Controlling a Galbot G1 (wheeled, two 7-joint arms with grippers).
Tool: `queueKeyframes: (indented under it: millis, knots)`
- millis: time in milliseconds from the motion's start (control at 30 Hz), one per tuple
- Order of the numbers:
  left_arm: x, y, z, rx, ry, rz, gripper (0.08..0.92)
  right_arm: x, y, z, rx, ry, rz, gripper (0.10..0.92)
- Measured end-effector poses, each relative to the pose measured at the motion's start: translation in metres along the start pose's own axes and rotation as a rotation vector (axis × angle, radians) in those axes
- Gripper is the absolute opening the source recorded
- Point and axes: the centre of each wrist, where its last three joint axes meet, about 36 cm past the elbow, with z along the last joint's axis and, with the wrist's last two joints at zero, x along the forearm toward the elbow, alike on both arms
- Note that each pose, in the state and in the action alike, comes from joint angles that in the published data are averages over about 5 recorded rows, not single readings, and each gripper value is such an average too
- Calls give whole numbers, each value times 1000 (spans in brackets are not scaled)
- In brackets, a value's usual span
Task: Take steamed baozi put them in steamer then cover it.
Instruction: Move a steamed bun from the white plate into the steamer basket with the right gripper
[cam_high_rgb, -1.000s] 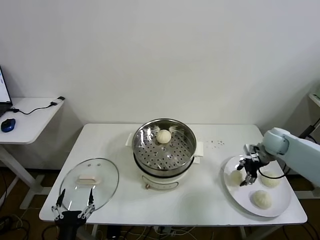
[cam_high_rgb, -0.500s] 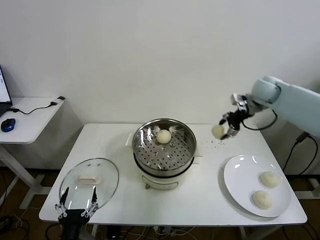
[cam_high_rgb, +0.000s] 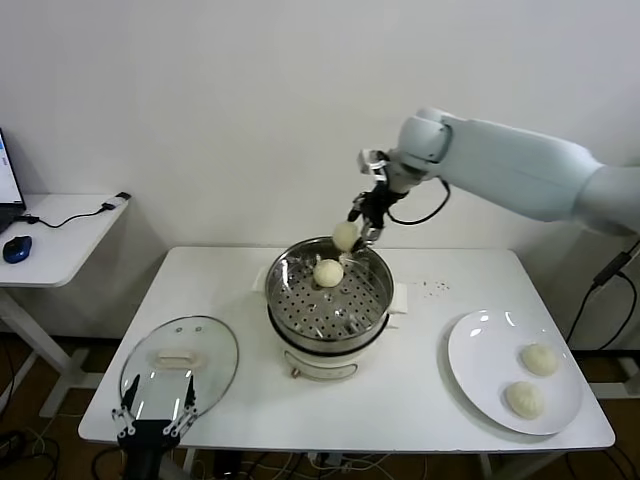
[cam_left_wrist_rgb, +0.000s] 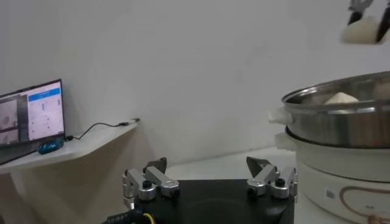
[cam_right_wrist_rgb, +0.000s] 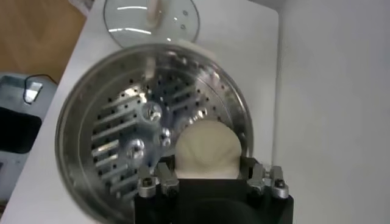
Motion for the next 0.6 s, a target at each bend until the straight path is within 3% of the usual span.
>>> queueKeyframes:
  millis: [600]
  knots:
    - [-2,2,5,2,10,-7,823,-110,19,-43,41,23,-115,679]
